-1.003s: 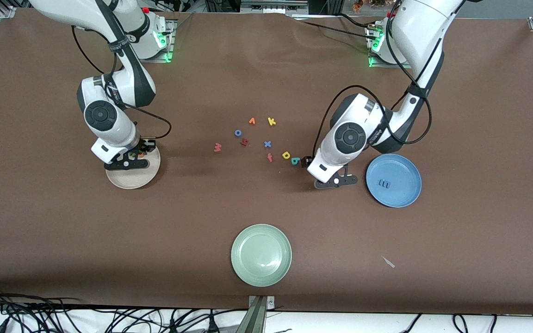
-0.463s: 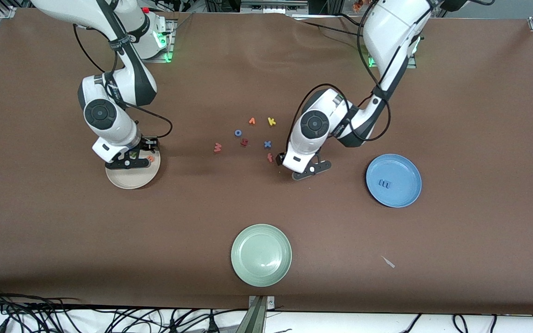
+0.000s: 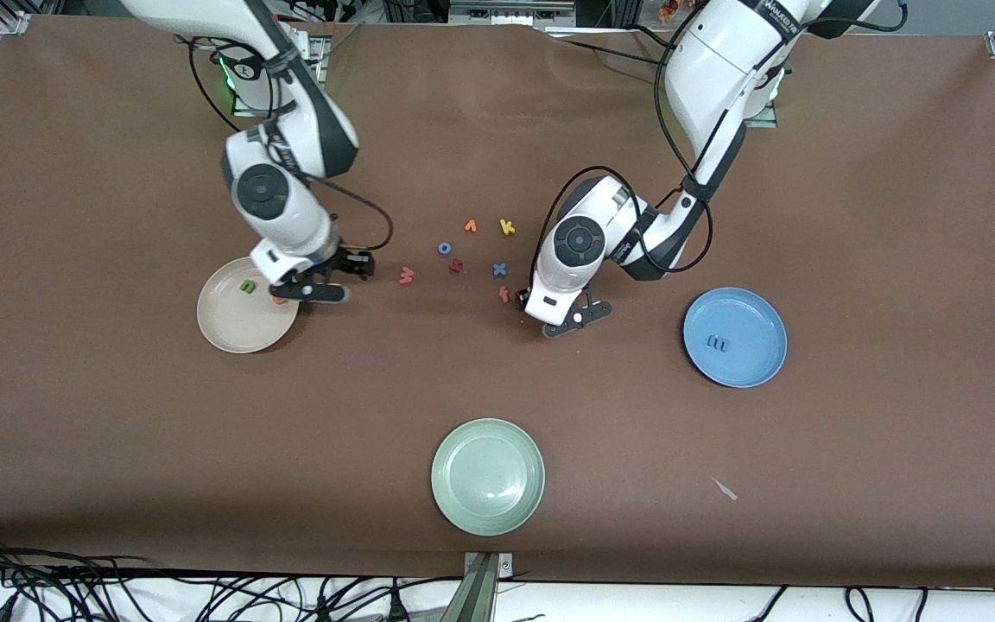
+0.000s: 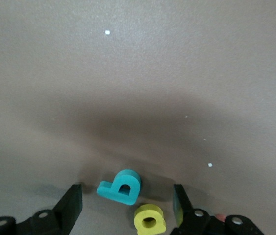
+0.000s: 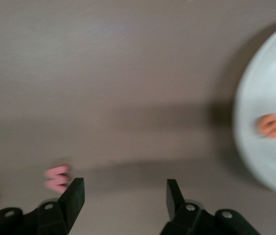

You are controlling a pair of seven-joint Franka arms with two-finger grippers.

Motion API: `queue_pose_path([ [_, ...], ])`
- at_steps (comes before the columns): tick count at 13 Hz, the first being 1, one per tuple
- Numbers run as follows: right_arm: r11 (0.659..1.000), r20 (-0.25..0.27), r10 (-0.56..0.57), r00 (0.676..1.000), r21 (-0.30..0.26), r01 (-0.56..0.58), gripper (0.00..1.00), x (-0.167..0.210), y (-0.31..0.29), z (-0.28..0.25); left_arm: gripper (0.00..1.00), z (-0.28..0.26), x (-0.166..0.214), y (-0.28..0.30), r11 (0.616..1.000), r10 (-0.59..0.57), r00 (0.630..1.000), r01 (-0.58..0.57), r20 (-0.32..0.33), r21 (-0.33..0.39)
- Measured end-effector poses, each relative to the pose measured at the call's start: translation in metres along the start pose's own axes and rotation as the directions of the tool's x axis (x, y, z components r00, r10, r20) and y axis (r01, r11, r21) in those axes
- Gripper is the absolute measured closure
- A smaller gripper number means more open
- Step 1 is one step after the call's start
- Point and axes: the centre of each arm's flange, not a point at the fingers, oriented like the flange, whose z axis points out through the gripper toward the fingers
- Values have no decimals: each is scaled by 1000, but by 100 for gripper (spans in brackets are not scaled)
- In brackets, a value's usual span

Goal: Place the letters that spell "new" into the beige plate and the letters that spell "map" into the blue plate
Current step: 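Grasp the teal letter with the left gripper while the right gripper grasps the pink letter, then place the teal letter on the blue plate while the right gripper carries the pink letter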

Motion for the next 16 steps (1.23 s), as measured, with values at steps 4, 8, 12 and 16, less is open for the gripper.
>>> queue_pose_path([
  [4, 998, -9, 64, 998, 9, -64, 24, -16, -63, 23, 28, 0, 2, 0, 1000, -2, 1000, 2, 0, -1],
  [8, 997, -6, 73, 997, 8, -73, 24, -18, -67, 43, 59, -7, 3, 2, 1000, -3, 1000, 3, -6, -9],
  [12, 995, -12, 97, 995, 13, -97, 26, -19, -65, 52, 63, -11, 11, 0, 1000, -13, 1000, 13, -14, -17],
  [16, 994, -15, 104, 994, 15, -104, 35, -23, -62, 61, 63, -56, 49, -20, 998, 67, 998, -67, -18, -3],
])
